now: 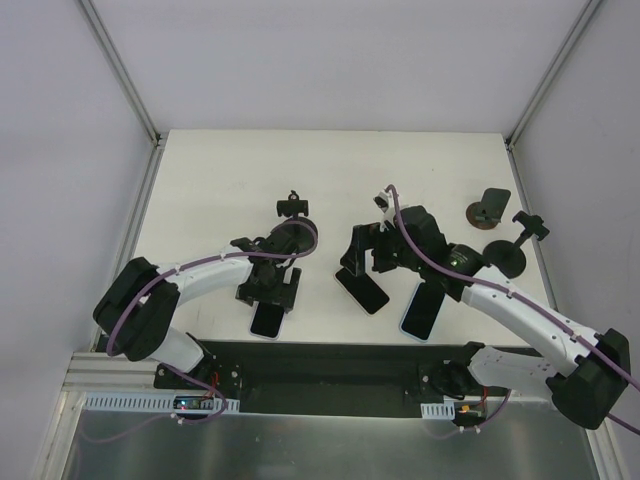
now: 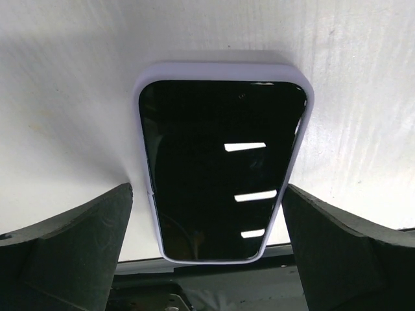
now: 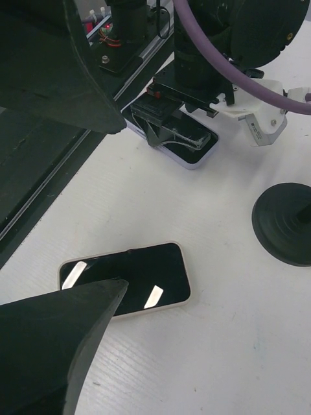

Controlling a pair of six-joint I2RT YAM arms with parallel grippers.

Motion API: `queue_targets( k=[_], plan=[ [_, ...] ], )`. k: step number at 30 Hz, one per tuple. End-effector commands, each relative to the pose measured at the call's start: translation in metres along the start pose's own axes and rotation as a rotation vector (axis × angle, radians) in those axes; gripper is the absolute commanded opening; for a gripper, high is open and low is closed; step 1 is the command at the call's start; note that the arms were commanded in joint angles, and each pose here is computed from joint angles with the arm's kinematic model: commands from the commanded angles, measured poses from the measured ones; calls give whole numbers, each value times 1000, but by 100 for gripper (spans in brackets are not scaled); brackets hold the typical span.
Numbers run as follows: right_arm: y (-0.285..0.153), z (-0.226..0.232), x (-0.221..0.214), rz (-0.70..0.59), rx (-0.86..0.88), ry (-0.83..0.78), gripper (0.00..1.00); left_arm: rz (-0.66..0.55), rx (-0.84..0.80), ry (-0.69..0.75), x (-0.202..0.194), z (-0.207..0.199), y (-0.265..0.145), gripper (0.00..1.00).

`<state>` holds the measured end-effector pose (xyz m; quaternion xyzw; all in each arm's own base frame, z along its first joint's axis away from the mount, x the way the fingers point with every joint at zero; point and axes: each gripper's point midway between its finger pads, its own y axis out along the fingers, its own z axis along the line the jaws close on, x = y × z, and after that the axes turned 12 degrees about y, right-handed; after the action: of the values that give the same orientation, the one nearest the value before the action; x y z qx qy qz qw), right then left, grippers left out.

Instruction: Place the phone on the phone stand

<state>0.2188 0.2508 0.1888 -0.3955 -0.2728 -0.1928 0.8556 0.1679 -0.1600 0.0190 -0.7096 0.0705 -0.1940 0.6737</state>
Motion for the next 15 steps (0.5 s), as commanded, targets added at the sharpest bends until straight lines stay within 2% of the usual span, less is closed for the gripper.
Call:
queue_targets(
  k=[1,7,13,14,15],
  plan=[
    [-1,-1,5,-27,-38,10,96,39,-16,-8,-11,-5,8,95],
    [2,-14,9,-41,-116,10,97,71,-4,-33,-20,-4,16,95],
    [4,-24,9,-49,-167,16,97,85,-6,-36,-25,-8,19,81],
    [6,-25,7,-40,-173,15,97,86,-10,-31,-26,-11,19,82],
    [7,-25,5,-32,-177,13,96,91,-10,-30,-27,-12,20,89]
  ],
)
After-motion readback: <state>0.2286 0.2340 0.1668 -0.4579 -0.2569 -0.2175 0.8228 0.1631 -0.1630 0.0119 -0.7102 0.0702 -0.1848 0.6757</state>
